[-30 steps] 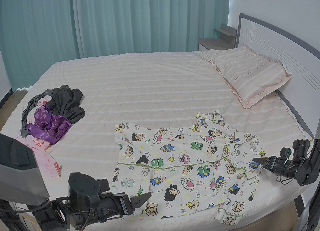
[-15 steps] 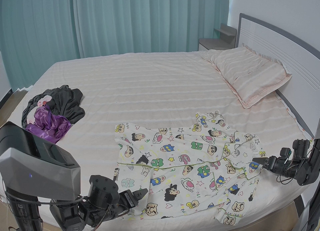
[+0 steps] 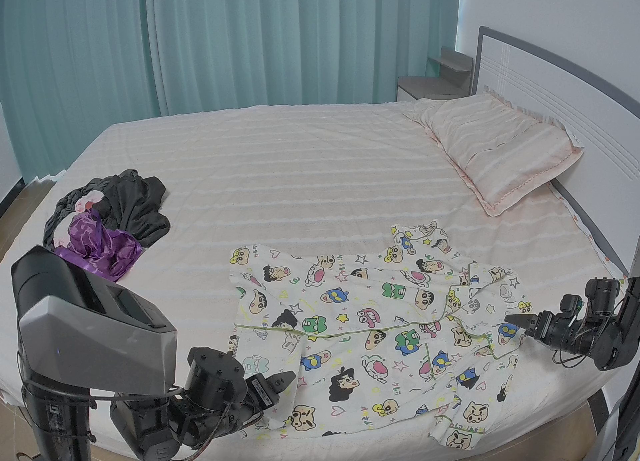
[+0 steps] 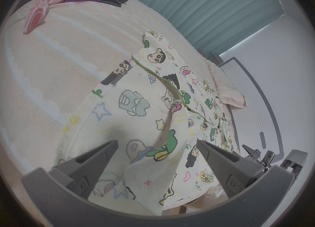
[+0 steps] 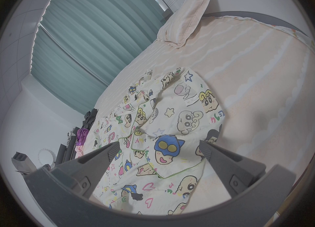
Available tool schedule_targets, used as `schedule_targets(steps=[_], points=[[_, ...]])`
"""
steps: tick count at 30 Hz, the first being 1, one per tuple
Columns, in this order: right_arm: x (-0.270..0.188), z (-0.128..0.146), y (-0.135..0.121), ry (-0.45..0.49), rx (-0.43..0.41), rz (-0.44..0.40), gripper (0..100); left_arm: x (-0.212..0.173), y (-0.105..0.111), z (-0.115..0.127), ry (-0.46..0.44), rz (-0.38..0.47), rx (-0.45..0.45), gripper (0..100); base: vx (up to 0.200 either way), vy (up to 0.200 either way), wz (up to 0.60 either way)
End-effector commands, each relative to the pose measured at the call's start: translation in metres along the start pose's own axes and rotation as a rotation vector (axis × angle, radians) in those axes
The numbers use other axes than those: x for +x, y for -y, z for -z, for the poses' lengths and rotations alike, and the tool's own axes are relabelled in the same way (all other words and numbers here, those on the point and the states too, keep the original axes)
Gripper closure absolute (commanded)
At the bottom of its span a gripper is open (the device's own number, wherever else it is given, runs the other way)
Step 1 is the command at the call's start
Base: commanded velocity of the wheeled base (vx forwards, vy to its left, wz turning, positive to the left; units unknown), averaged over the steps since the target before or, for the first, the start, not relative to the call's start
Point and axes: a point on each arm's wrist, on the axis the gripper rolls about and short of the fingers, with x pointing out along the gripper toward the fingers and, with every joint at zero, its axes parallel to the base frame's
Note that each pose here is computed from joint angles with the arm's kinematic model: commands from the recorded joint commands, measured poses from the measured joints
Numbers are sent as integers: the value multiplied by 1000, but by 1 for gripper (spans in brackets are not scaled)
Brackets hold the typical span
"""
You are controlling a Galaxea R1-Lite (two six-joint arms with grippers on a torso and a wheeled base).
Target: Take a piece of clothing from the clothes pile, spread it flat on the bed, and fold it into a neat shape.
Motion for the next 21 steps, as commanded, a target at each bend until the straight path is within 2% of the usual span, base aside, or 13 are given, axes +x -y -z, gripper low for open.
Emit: schedule_targets(steps=[1, 6, 15, 21], points=[[0, 0, 0, 0, 0, 0, 0, 2, -1, 0, 19, -12, -1, 100, 0, 0, 0], [0, 0, 0, 0, 0, 0, 0, 1, 2, -3, 66, -22, -4, 100, 0, 0, 0], [0, 0, 0, -1, 2, -2, 0, 0, 3, 0, 58, -19, 8, 100, 0, 0, 0], [0, 0, 0, 0, 2, 0, 0, -2, 0, 6, 32, -28, 52, 100, 0, 0, 0]])
